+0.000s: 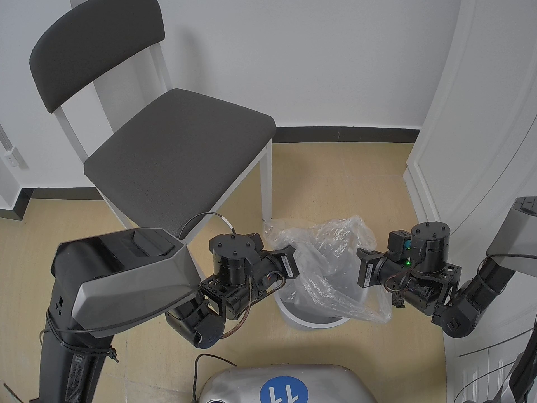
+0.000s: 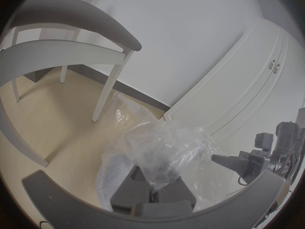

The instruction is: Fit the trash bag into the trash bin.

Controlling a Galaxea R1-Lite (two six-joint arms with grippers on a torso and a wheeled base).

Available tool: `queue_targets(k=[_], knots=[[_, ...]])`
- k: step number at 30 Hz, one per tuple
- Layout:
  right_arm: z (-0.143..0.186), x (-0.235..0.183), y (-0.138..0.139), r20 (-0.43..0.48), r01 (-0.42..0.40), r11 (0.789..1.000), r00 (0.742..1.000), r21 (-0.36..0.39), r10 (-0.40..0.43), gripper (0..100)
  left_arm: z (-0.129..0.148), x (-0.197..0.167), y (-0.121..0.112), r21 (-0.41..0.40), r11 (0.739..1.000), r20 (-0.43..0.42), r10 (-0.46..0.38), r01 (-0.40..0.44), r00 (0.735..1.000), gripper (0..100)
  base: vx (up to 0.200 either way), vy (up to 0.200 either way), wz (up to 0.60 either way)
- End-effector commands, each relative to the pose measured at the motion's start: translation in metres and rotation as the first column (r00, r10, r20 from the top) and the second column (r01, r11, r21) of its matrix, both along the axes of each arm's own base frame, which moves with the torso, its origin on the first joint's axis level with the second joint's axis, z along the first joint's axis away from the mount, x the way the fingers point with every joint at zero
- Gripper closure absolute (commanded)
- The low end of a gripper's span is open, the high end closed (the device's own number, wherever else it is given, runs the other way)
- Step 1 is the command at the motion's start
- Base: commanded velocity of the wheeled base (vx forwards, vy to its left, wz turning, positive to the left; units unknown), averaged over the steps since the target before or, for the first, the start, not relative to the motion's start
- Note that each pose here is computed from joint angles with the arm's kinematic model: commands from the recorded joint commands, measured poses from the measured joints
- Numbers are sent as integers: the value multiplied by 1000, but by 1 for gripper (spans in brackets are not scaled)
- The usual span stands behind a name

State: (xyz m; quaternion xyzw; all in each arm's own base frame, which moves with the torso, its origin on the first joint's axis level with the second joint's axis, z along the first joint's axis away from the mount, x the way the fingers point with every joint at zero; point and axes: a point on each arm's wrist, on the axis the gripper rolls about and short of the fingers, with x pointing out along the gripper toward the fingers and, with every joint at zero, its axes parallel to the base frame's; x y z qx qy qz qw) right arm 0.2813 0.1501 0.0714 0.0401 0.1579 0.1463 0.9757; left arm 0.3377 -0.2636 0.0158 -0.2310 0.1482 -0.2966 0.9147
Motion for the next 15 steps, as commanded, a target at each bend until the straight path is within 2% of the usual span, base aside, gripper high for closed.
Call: queue_targets(k=[1, 15], knots=[[0, 0, 0, 1, 1, 1000, 1000, 0, -1, 100, 0, 0, 0, -1, 1000, 1, 0, 0, 1000, 100, 0, 0, 0], [-1, 0, -2, -1, 2, 1000, 1000, -14, -2, 100, 0, 0, 0, 0, 1000, -1, 0, 0, 1000, 100, 0, 0, 0]])
